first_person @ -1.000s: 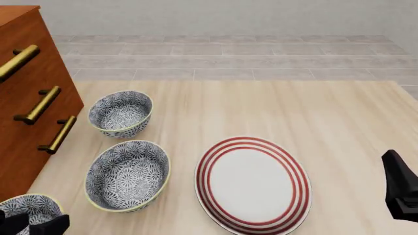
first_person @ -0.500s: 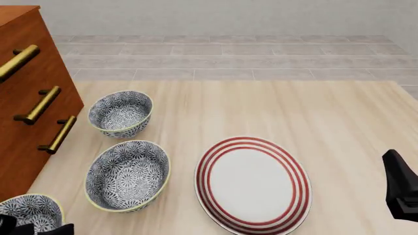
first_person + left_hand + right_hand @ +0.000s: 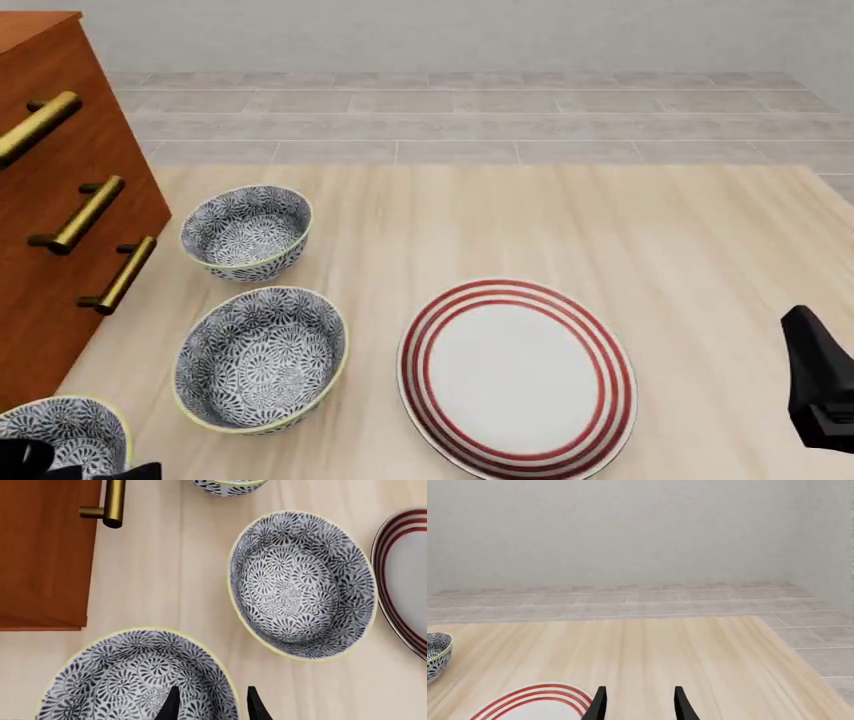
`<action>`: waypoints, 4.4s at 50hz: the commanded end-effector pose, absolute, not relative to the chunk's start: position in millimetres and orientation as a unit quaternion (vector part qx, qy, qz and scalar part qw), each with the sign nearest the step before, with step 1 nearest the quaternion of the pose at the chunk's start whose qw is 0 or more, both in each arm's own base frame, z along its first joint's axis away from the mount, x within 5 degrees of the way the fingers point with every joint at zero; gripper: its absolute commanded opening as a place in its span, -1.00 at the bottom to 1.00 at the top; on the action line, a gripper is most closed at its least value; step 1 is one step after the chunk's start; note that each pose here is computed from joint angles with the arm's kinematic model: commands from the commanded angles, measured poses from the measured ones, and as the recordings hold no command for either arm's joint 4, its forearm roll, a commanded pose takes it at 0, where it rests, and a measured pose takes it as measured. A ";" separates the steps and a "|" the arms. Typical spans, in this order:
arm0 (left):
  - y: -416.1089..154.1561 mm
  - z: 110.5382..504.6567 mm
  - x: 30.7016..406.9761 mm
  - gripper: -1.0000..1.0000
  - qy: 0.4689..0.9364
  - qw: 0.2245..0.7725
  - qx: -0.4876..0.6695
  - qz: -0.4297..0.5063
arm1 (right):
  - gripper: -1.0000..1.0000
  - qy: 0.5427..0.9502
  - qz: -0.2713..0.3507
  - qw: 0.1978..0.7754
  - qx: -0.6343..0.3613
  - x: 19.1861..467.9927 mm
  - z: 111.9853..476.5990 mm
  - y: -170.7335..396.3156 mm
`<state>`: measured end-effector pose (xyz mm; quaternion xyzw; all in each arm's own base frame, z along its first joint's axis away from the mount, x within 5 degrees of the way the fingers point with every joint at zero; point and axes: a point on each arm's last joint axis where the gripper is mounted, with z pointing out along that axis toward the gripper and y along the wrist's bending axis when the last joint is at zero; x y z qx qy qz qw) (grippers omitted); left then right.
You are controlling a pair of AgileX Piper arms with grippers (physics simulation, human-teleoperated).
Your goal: Put the bowl at the front on the plate.
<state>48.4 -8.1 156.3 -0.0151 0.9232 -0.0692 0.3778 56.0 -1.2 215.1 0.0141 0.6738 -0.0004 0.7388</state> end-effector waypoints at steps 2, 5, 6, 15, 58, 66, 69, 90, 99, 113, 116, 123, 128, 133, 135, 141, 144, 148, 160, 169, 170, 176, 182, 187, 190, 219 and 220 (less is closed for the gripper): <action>-7.4 144.0 48.2 1.00 0.932 0.353 -0.033 -0.067 | 1.00 0.674 -0.001 0.739 0.015 55.9 215.7 -1.3; -7.4 144.0 48.5 1.00 0.933 0.352 -0.036 -0.068 | 1.00 0.673 -0.001 0.739 0.015 55.8 216.2 -1.3; -7.4 143.9 48.5 1.00 0.933 0.352 -0.036 -0.068 | 1.00 0.673 -0.001 0.739 0.015 55.8 216.2 -1.3; -8.8 142.0 48.5 1.00 0.939 0.333 -0.036 -0.074 | 1.00 0.673 -0.001 0.740 0.016 55.7 216.3 -1.5; -6.5 252.9 66.1 -1.00 0.887 0.459 0.012 -0.039 | 1.00 0.671 0.001 0.741 0.019 55.8 215.8 -1.5; -8.1 286.7 67.2 -1.00 0.866 0.497 0.030 -0.043 | 1.00 0.672 0.001 0.740 0.016 55.9 215.6 -1.3; -8.6 293.5 67.6 -1.00 0.863 0.502 0.033 -0.045 | 1.00 0.672 0.001 0.740 0.016 55.9 215.4 -1.3; -22.0 330.8 70.6 -1.00 0.814 0.557 0.157 -0.063 | 1.00 0.672 0.000 0.740 0.012 55.9 215.3 -1.0; -32.5 328.2 80.8 -1.00 0.797 0.561 0.214 -0.068 | 1.00 0.672 0.000 0.741 0.011 55.9 215.3 -0.9; -67.0 323.8 100.9 -1.00 0.756 0.561 0.320 -0.106 | 1.00 0.671 0.001 0.741 0.008 55.9 215.9 -0.6; -74.6 322.2 107.0 -1.00 0.747 0.563 0.340 -0.104 | 1.00 0.671 0.002 0.741 0.008 55.9 215.6 -0.5; -95.1 318.1 122.0 -1.00 0.728 0.562 0.379 -0.103 | 1.00 0.671 0.002 0.742 0.006 55.9 215.6 -0.3; -117.0 317.0 127.9 -1.00 0.701 0.561 0.427 -0.110 | 1.00 0.670 0.001 0.742 0.007 55.8 216.1 -0.5; -136.2 315.2 134.6 -1.00 0.686 0.556 0.455 -0.116 | 1.00 0.670 0.001 0.742 0.007 55.8 215.9 -0.5; -141.7 315.1 138.4 -1.00 0.685 0.554 0.458 -0.117 | 1.00 0.670 0.001 0.742 0.006 55.9 215.7 -0.5; -160.7 311.8 145.8 -1.00 0.671 0.550 0.482 -0.118 | 1.00 0.671 0.001 0.742 0.005 55.8 215.7 -0.3; -172.0 310.9 147.5 -1.00 0.660 0.550 0.496 -0.121 | 1.00 0.671 0.000 0.742 0.003 55.8 215.8 -0.2; -188.9 304.5 149.7 -1.00 0.648 0.543 0.519 -0.124 | 1.00 0.672 -0.001 0.741 0.000 55.9 215.3 -0.1; -222.8 284.2 154.2 -1.00 0.633 0.524 0.554 -0.132 | 1.00 0.673 -0.004 0.740 -0.003 56.0 214.7 0.0; -238.3 263.7 148.9 -1.00 0.622 0.508 0.580 -0.136 | 1.00 0.673 -0.004 0.740 -0.004 56.1 214.5 0.0; -239.4 262.8 148.9 -1.00 0.621 0.507 0.582 -0.136 | 1.00 0.673 -0.004 0.740 -0.004 56.0 214.5 0.0; -247.8 255.8 147.1 -1.00 0.614 0.501 0.594 -0.137 | 1.00 0.673 -0.005 0.740 -0.004 56.0 214.8 0.0; -254.6 244.0 145.7 -1.00 0.606 0.495 0.609 -0.133 | 1.00 0.672 -0.005 0.740 -0.004 55.9 215.3 -0.1; -260.1 236.0 147.5 -1.00 0.602 0.494 0.613 -0.132 | 1.00 0.672 -0.005 0.741 -0.003 55.9 215.4 -0.2; -262.2 231.9 151.1 -1.00 0.602 0.496 0.613 -0.129 | 1.00 0.672 -0.005 0.741 -0.003 55.8 216.1 -0.2; -289.2 203.2 159.2 -1.00 0.599 0.498 0.612 -0.139 | 1.00 0.671 -0.004 0.742 -0.001 55.8 215.8 -0.3; -289.9 203.8 158.2 -1.00 0.598 0.498 0.612 -0.140 | 1.00 0.671 -0.004 0.742 -0.001 55.9 215.6 -0.3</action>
